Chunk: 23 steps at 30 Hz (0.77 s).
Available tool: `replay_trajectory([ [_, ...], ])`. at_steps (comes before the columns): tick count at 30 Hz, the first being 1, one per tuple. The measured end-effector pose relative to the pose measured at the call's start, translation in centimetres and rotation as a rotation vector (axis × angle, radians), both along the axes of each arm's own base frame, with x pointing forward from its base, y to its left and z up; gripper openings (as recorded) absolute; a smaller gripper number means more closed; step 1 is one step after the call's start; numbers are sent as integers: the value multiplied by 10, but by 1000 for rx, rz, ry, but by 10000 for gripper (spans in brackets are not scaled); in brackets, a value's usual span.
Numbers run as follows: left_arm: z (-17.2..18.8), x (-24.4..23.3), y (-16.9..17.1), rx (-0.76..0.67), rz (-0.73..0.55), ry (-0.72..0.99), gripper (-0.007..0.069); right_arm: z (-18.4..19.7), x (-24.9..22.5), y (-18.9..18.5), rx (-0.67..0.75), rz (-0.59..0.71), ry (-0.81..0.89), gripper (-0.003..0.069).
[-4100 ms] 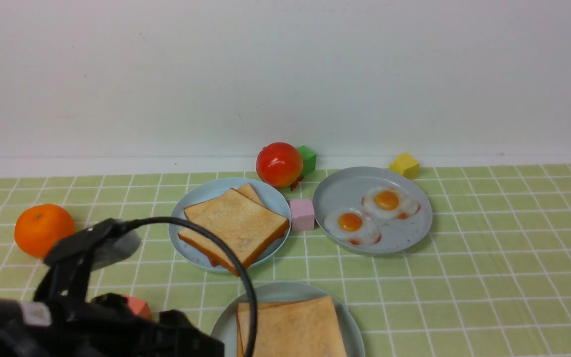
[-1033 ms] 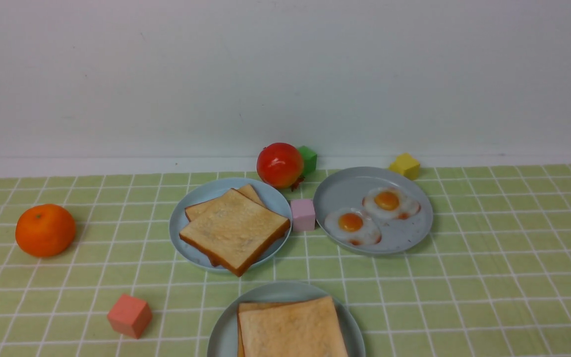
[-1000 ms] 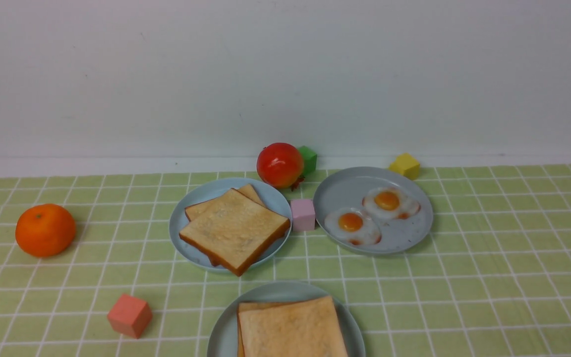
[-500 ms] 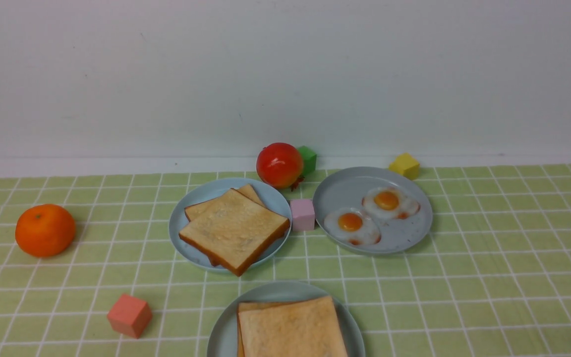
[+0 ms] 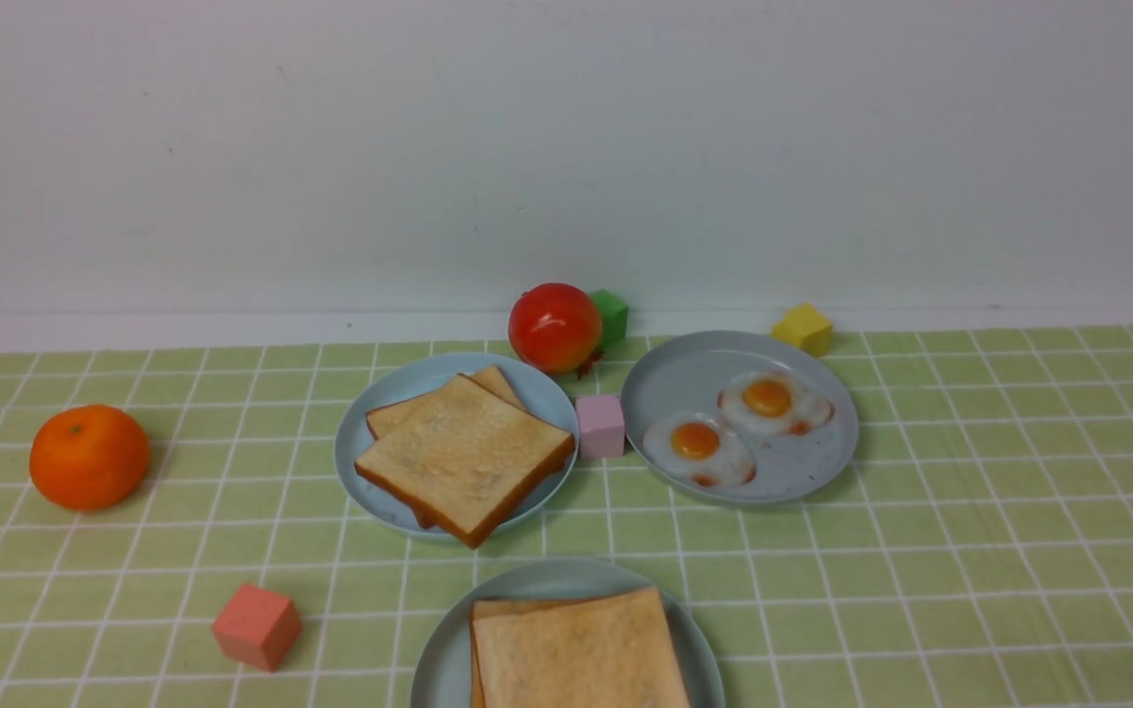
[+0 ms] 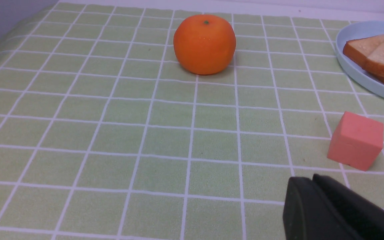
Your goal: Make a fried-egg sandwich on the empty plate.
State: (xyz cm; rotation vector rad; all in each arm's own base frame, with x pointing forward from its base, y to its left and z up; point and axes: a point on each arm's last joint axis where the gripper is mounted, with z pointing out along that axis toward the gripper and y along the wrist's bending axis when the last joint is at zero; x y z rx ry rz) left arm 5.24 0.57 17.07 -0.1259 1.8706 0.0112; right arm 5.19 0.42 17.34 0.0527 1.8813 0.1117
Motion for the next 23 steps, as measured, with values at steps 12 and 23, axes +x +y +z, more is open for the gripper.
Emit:
replay_trajectory([
  [12, 0, 0, 0, 0, 0, 0, 39, 0, 0, 0, 0, 0, -1, 83],
  [23, 0, 0, 0, 1, 0, 0, 50, 0, 0, 0, 0, 0, -1, 85],
])
